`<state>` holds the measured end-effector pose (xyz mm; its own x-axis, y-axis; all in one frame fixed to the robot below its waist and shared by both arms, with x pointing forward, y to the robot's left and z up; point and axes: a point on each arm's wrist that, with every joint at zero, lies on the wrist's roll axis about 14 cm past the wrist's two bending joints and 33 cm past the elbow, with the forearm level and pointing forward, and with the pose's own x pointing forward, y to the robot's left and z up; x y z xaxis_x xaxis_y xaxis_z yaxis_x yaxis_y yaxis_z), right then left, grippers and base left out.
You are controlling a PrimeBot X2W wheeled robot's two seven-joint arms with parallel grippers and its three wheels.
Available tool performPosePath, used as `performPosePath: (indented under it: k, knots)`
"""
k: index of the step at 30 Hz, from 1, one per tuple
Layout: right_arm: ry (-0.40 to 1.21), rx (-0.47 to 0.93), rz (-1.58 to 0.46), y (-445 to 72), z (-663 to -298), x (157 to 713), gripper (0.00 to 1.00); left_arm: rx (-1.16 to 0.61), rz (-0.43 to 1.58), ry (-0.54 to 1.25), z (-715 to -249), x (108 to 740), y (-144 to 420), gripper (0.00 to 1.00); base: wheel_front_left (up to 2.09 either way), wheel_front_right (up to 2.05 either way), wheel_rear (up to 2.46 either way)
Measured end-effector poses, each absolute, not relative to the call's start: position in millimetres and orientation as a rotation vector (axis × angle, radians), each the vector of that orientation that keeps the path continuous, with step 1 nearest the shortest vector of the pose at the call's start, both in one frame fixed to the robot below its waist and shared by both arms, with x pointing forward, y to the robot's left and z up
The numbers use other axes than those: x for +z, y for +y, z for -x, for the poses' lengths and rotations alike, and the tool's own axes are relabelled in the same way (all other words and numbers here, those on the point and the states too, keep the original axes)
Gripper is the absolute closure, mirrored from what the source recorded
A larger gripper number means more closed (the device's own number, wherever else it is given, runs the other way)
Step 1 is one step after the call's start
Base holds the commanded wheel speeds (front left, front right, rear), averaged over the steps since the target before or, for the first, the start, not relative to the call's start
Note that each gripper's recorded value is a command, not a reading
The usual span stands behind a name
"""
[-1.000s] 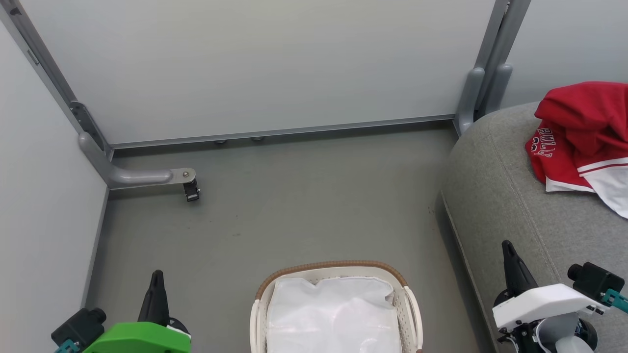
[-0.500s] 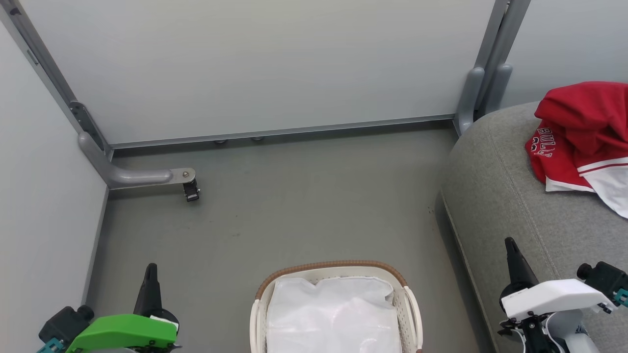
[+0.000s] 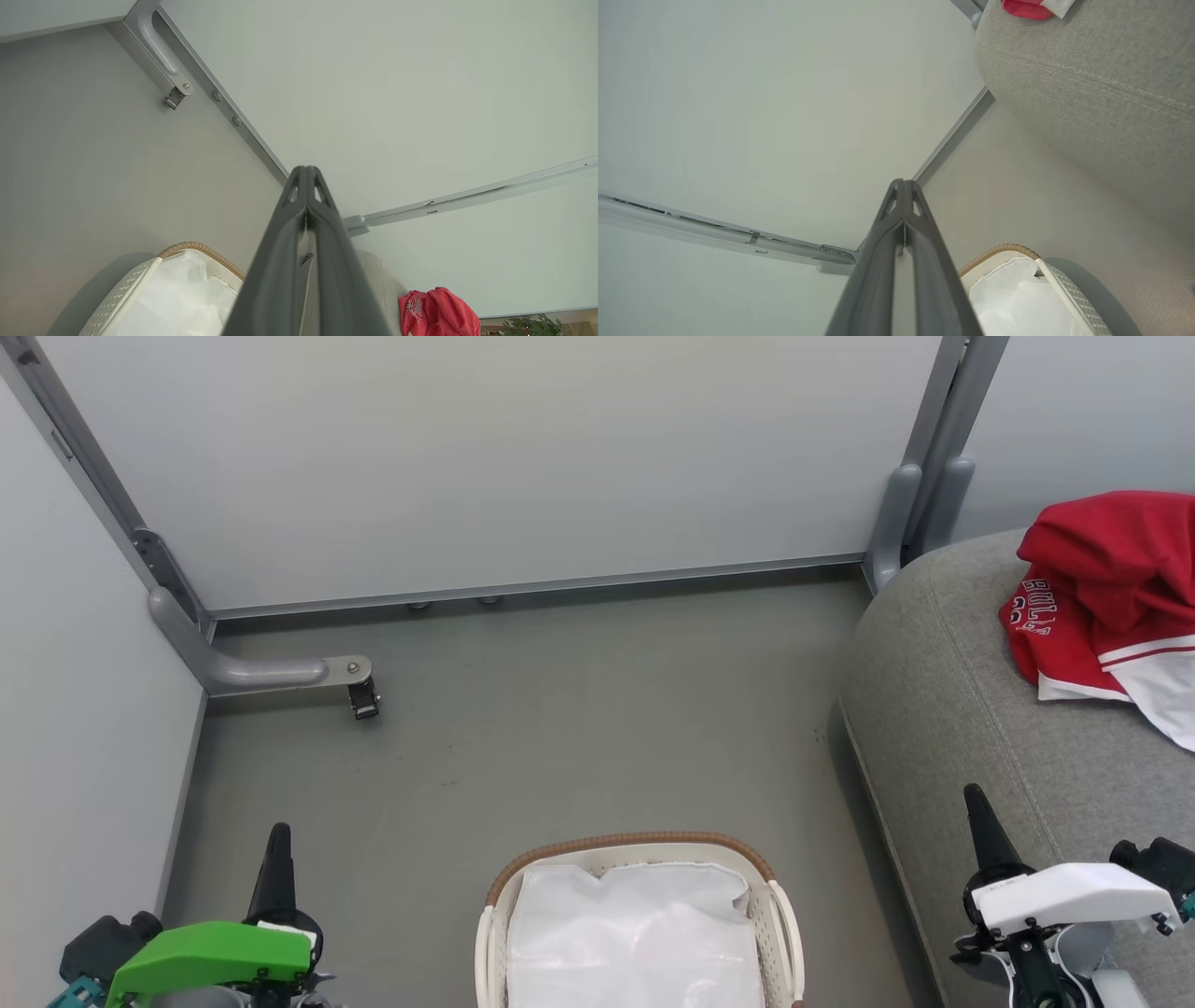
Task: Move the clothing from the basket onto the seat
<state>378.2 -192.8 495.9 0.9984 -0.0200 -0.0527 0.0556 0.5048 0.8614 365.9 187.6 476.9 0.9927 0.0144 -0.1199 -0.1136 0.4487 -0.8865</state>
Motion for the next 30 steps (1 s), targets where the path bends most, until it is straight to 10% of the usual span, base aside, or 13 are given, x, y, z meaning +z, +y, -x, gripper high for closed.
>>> performPosePath:
  k: [30]
  knots:
    - [0.024,-0.032,-1.329,-196,-382,503,1.00,0.052,1.356,0.057,-377,494,194,1.00,0.00,0.00,0.00]
